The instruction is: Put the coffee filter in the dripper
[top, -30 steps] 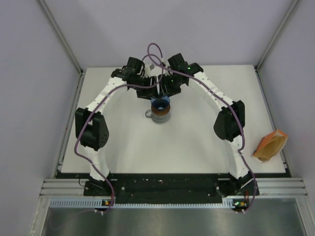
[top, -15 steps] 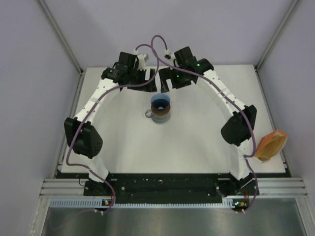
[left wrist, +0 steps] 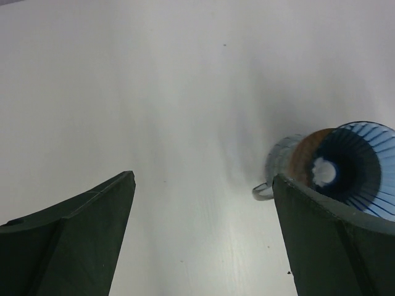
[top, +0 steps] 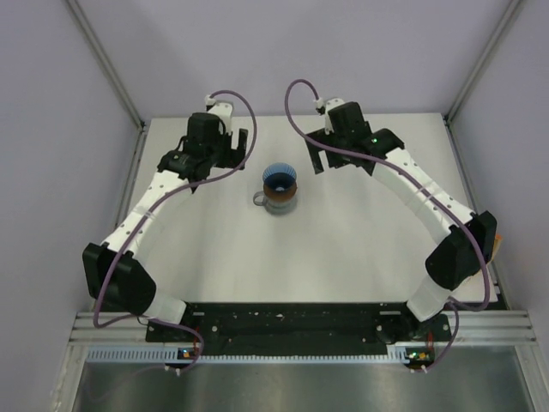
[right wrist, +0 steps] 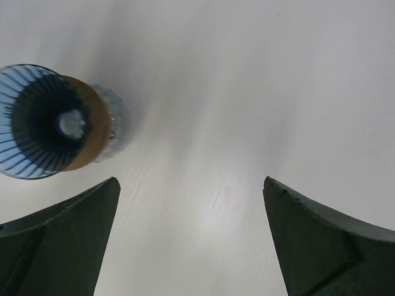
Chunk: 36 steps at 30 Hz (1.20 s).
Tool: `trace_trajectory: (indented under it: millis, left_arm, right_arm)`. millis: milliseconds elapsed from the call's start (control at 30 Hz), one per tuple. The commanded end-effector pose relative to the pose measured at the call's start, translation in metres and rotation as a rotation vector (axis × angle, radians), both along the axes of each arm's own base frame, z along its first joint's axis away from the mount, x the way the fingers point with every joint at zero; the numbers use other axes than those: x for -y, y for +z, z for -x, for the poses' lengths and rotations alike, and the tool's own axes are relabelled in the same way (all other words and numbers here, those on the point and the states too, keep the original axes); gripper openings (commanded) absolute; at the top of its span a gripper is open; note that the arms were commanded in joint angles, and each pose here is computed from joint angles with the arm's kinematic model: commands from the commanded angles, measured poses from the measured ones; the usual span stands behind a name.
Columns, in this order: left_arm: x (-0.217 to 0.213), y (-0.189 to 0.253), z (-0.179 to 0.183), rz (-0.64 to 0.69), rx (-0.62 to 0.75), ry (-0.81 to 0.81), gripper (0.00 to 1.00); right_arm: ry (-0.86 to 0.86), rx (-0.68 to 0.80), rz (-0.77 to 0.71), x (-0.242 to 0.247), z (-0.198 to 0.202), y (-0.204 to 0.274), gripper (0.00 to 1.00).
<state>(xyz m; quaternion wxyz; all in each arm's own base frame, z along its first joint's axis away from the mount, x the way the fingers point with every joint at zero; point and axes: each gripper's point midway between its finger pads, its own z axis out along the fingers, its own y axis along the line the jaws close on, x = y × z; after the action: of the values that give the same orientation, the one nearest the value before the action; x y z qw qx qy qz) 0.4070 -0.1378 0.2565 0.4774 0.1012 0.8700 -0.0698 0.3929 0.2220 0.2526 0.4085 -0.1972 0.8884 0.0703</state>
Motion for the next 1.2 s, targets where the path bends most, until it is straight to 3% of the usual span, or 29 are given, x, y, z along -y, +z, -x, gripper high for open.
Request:
trace_trajectory:
  millis: [0, 200, 333, 467, 700, 933, 1167]
  left_arm:
    - [-0.041, 0.01, -0.014, -0.162, 0.128, 0.148, 0.99]
    - [-0.055, 0.002, -0.01, -0.19, 0.133, 0.178, 0.99]
    - [-0.056, -0.002, -0.01, -0.185, 0.12, 0.18, 0.99]
    - [-0.054, -0.004, -0.012, -0.177, 0.109, 0.171, 0.99]
    - [-0.05, -0.011, -0.016, -0.174, 0.068, 0.157, 0.99]
    - [-0.048, -0.018, -0.017, -0.177, 0.036, 0.145, 0.99]
    - [-0.044, -0.02, -0.018, -0.166, 0.011, 0.134, 0.99]
  right_arm:
    - [-0.329, 0.152, 0.072, 0.076, -0.009, 0.02, 0.99]
    - [-0.696, 0.156, 0.044, 0.185, 0.011, 0.006, 0.96]
    - [-0.958, 0.243, -0.076, 0.263, 0.041, 0.013, 0.8]
    - [-1.112, 0.333, -0.072, 0.307, 0.072, 0.016, 0.67]
    - [-1.333, 0.362, -0.054, 0.357, 0.116, 0.0, 0.67]
    - [-1.417, 0.301, -0.137, 0.369, 0.131, -0.034, 0.8]
    - [-1.469, 0.283, -0.091, 0.377, 0.147, -0.058, 0.79]
